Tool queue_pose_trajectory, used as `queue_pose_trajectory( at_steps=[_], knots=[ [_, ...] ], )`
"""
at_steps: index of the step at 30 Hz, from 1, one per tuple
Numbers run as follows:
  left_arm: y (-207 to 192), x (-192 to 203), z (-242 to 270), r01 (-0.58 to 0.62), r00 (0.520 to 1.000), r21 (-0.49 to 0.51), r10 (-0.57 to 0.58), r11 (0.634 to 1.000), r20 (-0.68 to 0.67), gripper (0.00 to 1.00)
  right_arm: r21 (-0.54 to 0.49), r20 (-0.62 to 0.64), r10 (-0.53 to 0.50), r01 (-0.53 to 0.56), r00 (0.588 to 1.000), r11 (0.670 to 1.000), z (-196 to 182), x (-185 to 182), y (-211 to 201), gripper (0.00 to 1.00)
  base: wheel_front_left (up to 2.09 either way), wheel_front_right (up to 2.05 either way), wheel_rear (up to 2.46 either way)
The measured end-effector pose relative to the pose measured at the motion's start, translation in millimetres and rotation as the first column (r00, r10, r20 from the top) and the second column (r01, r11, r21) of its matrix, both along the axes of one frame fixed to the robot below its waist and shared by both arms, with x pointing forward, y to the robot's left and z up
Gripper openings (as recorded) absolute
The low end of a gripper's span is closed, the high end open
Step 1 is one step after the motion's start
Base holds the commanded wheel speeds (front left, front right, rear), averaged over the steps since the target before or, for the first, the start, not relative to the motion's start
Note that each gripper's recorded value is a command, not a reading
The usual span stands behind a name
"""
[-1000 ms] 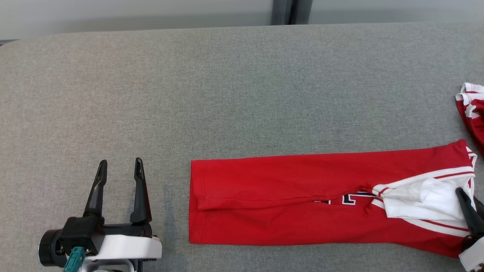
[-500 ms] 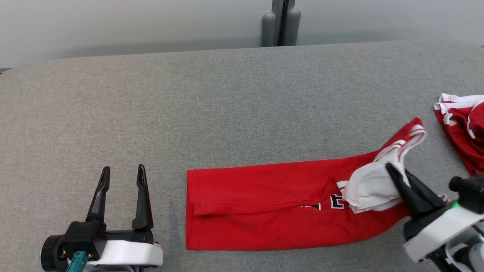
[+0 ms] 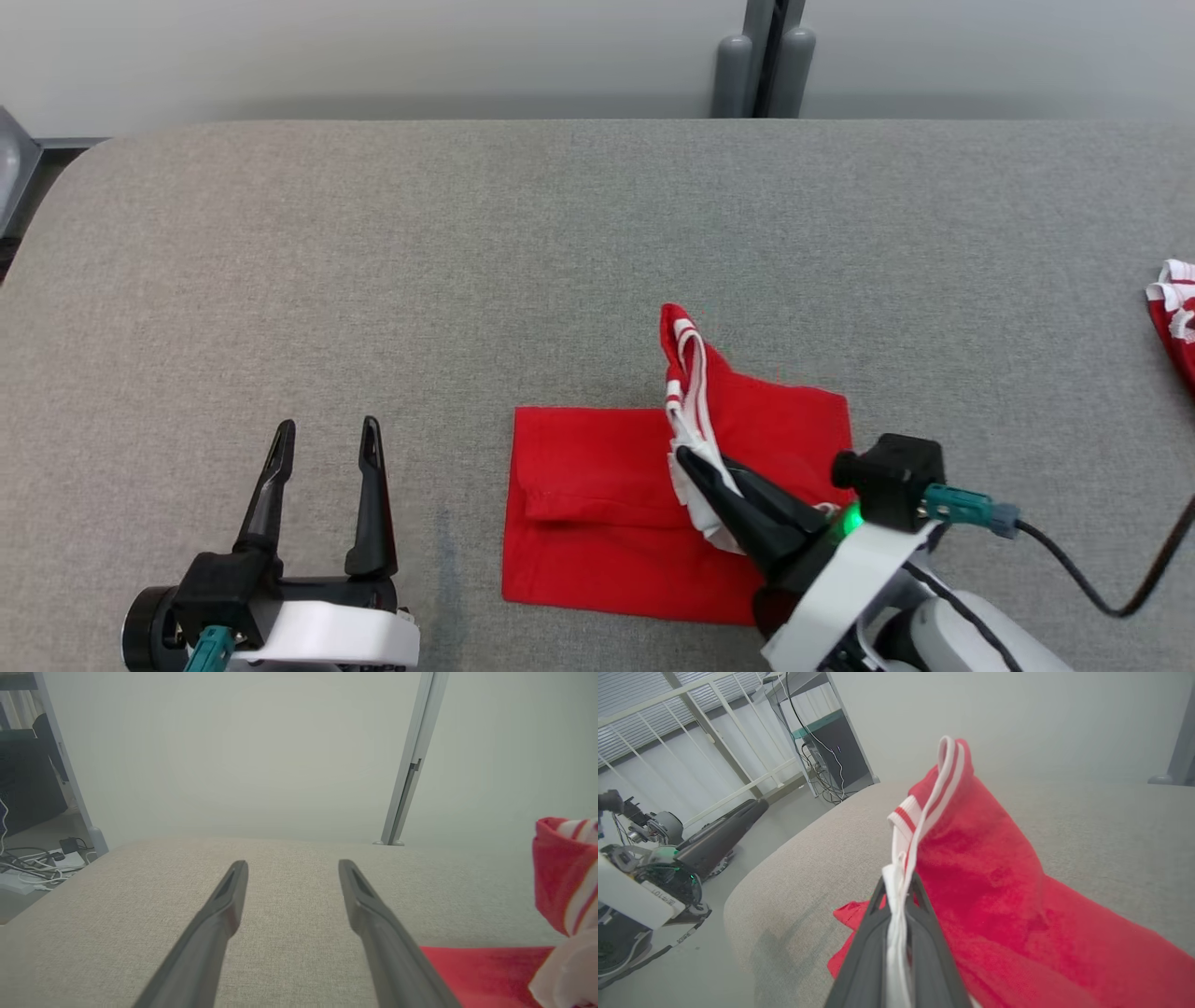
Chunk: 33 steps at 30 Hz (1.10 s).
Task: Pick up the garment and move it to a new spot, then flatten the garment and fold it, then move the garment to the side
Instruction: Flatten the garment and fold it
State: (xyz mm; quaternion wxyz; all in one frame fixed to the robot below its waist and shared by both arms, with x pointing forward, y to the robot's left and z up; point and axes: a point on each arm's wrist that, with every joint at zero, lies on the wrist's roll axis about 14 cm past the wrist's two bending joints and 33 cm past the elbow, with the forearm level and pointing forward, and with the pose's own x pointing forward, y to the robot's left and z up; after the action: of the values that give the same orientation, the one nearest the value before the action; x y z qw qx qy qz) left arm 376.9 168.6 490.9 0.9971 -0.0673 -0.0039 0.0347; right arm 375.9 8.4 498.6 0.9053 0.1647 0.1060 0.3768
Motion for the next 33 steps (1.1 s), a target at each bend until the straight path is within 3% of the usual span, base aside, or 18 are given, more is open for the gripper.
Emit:
queue_pose_trajectory(
  at_steps=[7, 14, 15, 17, 25, 33],
  knots=[
    [5, 1, -4, -0.02, 1.0, -0.002, 0.02, 1.0, -0.009, 1.0, 0.072, -0.063, 0.066, -0.062, 0.996, 0.995, -13, -3, 39, 0.0, 0.0, 0.0, 0.0],
    [7, 4, -14, -0.037, 0.999, -0.008, 0.037, 0.999, -0.034, 1.0, 0.082, -0.13, 0.091, -0.081, 0.987, 0.993, -37, -2, 55, 0.01, 0.0, 0.0, 0.0],
    [7, 5, -16, -0.038, 0.999, -0.008, 0.038, 0.999, -0.038, 1.0, 0.086, -0.129, 0.091, -0.08, 0.987, 0.993, -38, 0, 56, 0.28, 0.0, 0.0, 0.0],
    [7, 5, -18, -0.037, 0.998, -0.007, 0.037, 0.999, -0.045, 1.0, 0.095, -0.117, 0.093, -0.082, 0.989, 0.992, -35, 2, 57, 1.0, 0.0, 0.0, 0.0],
    [1, 13, -16, -0.014, 0.999, -0.008, 0.013, 1.0, -0.031, 1.0, 0.162, 0.02, 0.02, -0.023, 1.0, 0.987, 3, 25, 38, 1.0, 0.0, 0.0, 0.0],
    [-4, 16, -13, 0.005, 1.0, -0.009, -0.005, 1.0, -0.019, 1.0, 0.173, 0.199, -0.203, 0.17, 0.959, 0.97, 45, 62, -36, 1.0, 0.0, 0.0, 0.0]
  ],
)
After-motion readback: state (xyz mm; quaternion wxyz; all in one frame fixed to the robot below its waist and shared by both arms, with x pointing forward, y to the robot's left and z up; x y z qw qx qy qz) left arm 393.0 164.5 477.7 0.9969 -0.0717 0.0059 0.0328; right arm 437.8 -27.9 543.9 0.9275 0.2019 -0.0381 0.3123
